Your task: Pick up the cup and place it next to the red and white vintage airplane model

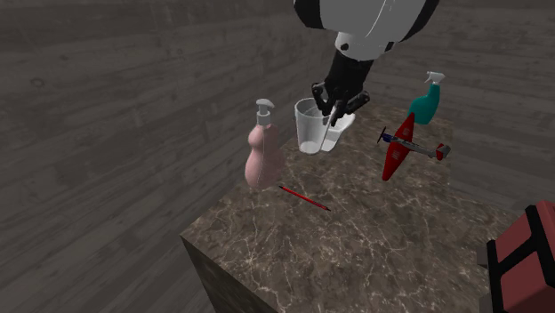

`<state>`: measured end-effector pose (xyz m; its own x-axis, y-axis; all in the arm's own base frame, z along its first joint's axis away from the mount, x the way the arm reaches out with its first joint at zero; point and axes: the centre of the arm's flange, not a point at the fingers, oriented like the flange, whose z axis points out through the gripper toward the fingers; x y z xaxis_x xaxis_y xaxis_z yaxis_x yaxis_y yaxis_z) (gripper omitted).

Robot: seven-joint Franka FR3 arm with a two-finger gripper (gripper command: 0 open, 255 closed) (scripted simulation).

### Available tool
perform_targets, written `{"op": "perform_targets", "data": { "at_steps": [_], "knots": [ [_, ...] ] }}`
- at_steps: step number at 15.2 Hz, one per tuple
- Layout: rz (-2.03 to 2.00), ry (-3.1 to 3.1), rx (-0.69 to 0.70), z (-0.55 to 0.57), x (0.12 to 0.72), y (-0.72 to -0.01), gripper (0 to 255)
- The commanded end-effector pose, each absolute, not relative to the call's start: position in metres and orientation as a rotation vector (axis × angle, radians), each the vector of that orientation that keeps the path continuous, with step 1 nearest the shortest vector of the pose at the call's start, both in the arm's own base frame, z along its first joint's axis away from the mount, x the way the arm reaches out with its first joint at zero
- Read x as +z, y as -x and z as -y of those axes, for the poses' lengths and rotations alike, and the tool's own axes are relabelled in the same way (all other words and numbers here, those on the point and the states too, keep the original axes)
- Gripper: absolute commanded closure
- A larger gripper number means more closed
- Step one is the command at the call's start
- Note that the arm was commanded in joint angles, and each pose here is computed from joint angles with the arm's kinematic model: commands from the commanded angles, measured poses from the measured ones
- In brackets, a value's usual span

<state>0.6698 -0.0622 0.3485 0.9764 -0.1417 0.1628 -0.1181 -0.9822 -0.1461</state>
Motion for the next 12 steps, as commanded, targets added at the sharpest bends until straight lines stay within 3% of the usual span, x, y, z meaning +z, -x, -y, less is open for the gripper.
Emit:
{"op": "perform_targets", "data": {
  "at_steps": [1, 12],
  "knots": [
    [-0.195, 2.988, -0.261, 0.085, 0.347, -0.683, 255],
    [-0.195, 2.988, -0.261, 0.210, 0.330, -0.754, 255]
  ]
}}
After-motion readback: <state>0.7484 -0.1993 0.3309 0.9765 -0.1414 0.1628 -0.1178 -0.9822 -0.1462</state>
